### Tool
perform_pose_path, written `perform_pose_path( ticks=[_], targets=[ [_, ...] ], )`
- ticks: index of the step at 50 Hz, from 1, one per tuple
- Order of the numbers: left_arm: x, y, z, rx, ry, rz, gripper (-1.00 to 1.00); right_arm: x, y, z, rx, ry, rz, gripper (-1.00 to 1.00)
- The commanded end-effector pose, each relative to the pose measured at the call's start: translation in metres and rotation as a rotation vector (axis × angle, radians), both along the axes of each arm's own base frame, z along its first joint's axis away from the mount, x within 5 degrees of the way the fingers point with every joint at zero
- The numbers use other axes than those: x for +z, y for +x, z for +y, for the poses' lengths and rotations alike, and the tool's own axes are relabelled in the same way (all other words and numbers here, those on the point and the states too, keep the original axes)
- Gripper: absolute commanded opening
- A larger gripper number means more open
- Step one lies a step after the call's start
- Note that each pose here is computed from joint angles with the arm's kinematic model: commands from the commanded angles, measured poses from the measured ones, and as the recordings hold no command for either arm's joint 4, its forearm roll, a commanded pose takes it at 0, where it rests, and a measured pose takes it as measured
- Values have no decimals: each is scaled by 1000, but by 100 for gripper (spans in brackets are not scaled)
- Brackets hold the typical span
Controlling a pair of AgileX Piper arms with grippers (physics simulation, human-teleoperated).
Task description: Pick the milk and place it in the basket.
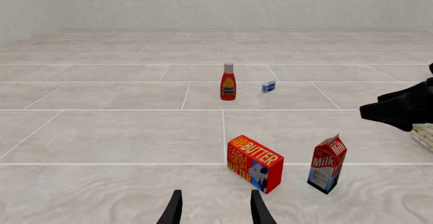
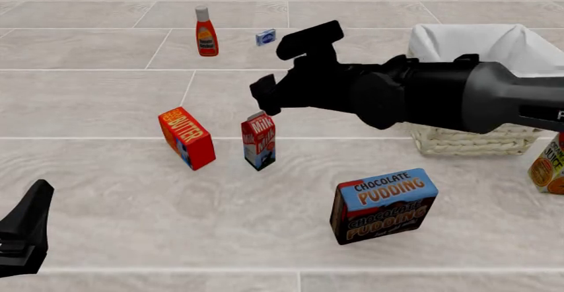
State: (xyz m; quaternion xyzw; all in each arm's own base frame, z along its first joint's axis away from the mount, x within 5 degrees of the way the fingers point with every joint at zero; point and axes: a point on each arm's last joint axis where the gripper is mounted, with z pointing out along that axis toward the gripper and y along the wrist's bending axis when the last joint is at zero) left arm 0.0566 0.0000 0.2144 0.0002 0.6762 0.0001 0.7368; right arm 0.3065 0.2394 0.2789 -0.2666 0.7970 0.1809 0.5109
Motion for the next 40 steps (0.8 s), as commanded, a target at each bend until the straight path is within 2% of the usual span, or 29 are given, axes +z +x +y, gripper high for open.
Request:
perform_pose_path(
  ticks=[1, 40],
  targets=[
    [0, 0, 0, 0, 0, 0, 100, -30, 22, 21, -5, -7, 50, 100],
    [0, 0, 0, 0, 0, 0, 100, -101, 44, 36, -42, -21, 159, 100]
  ],
)
